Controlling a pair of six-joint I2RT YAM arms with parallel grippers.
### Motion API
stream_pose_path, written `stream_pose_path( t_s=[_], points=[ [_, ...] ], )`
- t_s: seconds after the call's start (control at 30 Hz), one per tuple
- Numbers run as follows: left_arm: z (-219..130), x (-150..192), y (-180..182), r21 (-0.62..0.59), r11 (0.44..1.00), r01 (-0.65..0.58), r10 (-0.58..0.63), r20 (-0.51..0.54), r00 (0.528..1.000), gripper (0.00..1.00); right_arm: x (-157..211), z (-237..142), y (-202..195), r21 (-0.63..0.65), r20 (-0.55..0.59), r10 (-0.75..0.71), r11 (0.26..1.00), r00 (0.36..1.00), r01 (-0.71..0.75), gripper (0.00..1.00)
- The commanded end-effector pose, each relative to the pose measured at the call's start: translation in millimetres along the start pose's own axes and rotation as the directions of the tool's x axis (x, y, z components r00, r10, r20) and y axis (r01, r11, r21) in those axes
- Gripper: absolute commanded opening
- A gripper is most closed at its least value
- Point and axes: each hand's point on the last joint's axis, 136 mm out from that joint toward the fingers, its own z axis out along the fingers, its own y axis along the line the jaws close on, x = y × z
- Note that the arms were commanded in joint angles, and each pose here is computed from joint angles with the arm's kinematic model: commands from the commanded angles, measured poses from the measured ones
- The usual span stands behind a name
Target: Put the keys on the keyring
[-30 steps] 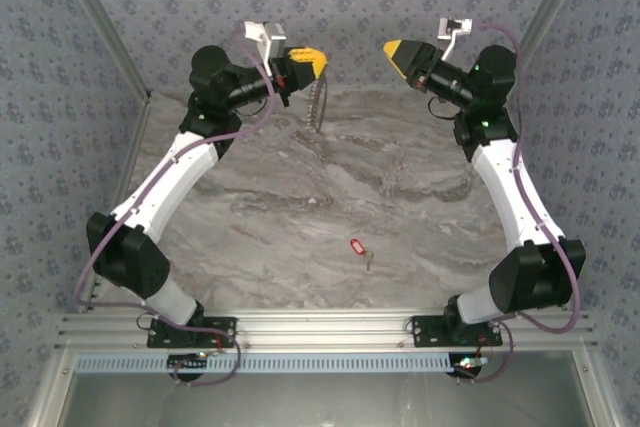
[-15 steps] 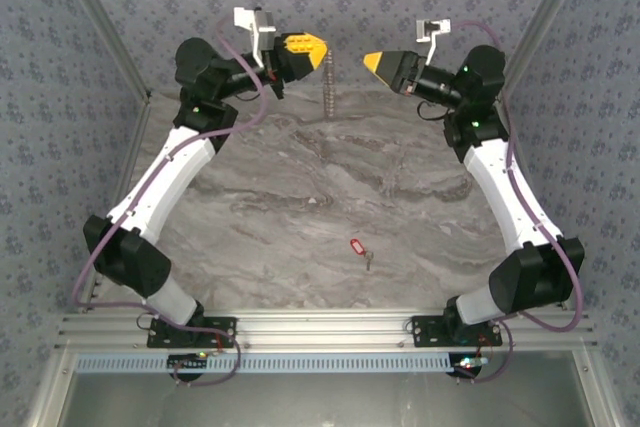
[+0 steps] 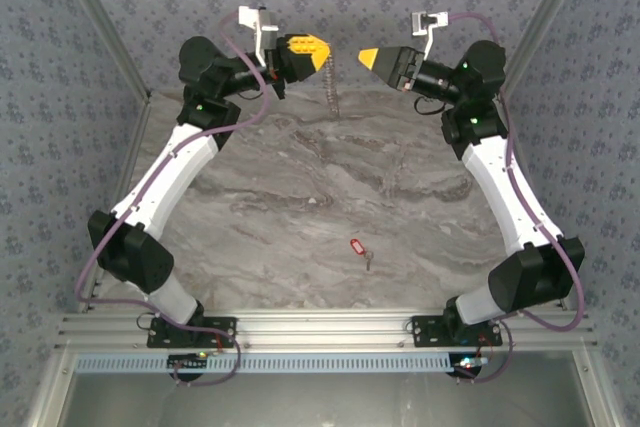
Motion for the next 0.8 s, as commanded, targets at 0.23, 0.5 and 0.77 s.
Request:
stream_pose_path(
  t_s=[0.23, 0.5, 0.77],
  points=[
    [-6.5, -1.7, 2.0, -0.082, 0.994, -0.070, 0.070, -0.002, 0.998, 0.00, 26.1, -20.1, -54.9, 0.192, 0.038, 0.120, 0.973, 0.992, -0.126, 0.53],
    [-19.0, 5.8, 5.9, -0.171, 0.980, -0.101, 0.103, 0.001, 0.995, 0.00, 144.7, -75.5, -148.0, 0.633, -0.054, 0.341, 0.739, 0.938, -0.232, 0.52],
    [-26.4, 7.6, -3.8, -0.174, 0.979, -0.104, 0.108, 0.011, 0.994, 0.00, 289.9, -141.1, -193.3, 0.913, -0.161, 0.598, 0.393, 0.785, -0.112, 0.47]
  ],
)
